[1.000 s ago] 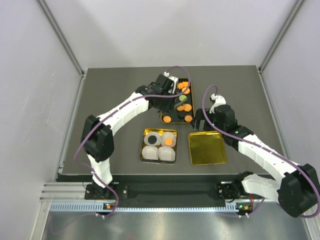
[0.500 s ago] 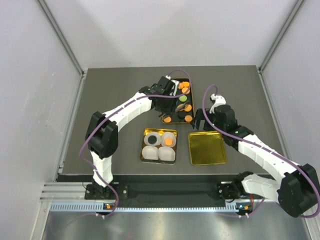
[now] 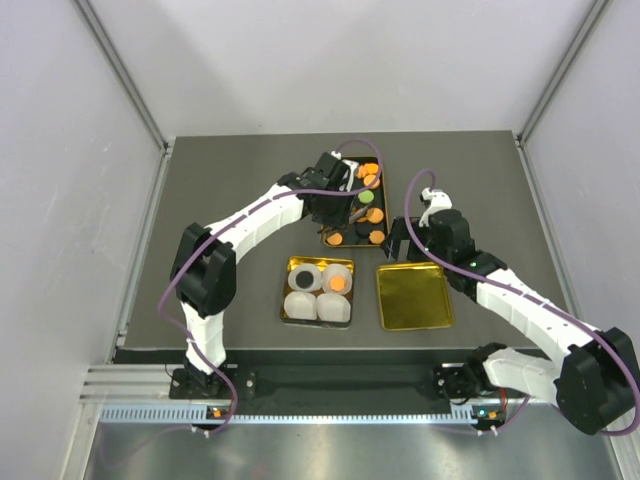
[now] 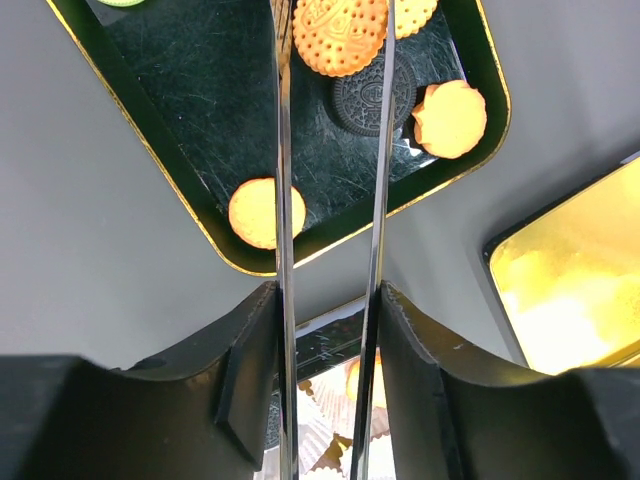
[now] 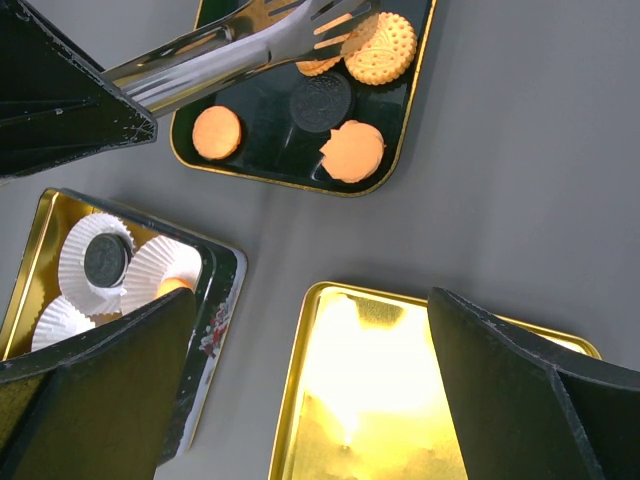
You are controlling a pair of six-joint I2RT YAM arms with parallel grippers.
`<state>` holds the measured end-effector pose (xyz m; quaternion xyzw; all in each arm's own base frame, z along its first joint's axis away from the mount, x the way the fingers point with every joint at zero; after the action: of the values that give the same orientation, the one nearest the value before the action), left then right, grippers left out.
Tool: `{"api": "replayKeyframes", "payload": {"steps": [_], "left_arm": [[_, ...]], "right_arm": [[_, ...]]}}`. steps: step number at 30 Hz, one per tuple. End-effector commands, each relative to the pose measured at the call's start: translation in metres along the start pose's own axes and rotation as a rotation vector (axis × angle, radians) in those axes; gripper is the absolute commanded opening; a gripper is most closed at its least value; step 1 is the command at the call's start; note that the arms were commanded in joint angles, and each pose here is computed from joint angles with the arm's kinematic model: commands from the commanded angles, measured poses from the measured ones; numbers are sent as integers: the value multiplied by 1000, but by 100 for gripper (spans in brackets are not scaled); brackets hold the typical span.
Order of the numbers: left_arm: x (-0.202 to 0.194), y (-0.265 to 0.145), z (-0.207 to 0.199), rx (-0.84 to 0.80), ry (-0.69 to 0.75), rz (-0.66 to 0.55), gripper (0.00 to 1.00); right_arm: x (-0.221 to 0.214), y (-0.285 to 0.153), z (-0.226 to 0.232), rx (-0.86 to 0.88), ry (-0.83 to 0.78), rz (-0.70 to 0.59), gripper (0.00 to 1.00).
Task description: Pack the cookies
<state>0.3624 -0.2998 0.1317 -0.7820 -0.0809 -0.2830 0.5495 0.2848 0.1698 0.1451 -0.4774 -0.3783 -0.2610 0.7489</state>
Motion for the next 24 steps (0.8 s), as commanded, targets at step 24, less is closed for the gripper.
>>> {"api": "replayKeyframes", "payload": {"steps": [24], "left_arm": [[18, -44, 0, -9, 10, -82, 42]], "right_arm": [[23, -5, 5, 14, -8, -64, 100]]}}
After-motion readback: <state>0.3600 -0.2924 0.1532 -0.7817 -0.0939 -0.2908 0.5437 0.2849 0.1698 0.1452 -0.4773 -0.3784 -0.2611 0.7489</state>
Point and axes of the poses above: each gripper's point midway between its finger pads, its own y axis out along the fingers, its own z axis along the line the jaws close on, x = y × z, the point moved 1 cm from there along -y, back along the fingers, and after that the axes turned 6 degrees about -y, right-handed, at the moved point
